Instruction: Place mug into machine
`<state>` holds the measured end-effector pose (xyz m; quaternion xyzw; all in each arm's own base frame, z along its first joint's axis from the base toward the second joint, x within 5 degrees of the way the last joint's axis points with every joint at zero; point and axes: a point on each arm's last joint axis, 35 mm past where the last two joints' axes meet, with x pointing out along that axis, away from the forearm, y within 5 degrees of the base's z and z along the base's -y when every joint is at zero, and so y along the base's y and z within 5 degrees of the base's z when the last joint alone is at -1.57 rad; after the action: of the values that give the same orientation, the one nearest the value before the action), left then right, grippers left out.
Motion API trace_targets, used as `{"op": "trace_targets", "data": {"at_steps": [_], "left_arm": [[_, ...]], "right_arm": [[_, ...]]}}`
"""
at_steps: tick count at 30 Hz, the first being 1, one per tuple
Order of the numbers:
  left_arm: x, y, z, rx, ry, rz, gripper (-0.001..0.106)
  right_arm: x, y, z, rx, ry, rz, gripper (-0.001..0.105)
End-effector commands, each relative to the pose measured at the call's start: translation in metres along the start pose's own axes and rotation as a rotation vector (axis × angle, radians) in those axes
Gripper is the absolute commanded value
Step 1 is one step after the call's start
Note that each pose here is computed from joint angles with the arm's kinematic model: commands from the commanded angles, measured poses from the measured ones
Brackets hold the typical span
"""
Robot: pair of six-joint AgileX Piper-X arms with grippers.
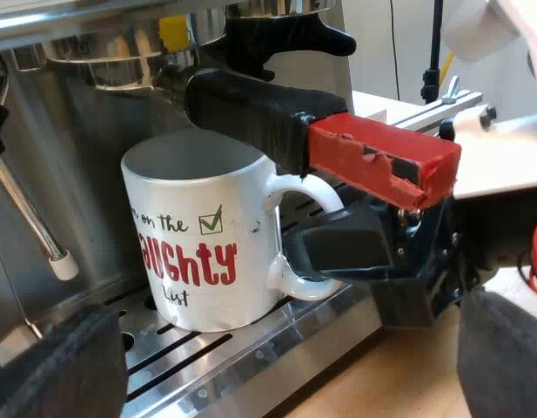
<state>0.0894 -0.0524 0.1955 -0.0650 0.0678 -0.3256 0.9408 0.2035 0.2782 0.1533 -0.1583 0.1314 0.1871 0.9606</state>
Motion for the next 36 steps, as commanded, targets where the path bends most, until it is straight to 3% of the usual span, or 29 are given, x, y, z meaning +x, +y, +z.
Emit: {"op": "trace_targets", "data": {"at_steps": [1,21,23,25,28,36], "left_arm": [[0.0,-0.001,0.0,-0.007,-0.008,-0.013,0.078],[0.0,-0.001,0.0,-0.007,-0.008,-0.013,0.078],[0.0,-0.001,0.0,-0.007,-0.007,-0.022,0.078],[0.0,-0.004,0.003,-0.006,-0.003,-0.075,0.078],[-0.003,-0.006,0.015,0.003,-0.018,-0.081,0.078],[-0.012,-0.013,0.049,0.014,-0.012,-0.08,0.078]], "right_arm": [[0.008,0.001,0.0,0.05,-0.064,-0.011,0.05],[0.033,-0.007,0.005,0.016,-0.09,0.049,0.049],[0.029,-0.005,0.007,-0.002,-0.083,0.061,0.049],[0.02,-0.004,0.006,-0.041,-0.029,0.078,0.049],[0.007,-0.004,0.004,-0.084,0.034,0.095,0.049],[-0.044,-0.016,0.011,-0.122,0.036,0.075,0.049]]}}
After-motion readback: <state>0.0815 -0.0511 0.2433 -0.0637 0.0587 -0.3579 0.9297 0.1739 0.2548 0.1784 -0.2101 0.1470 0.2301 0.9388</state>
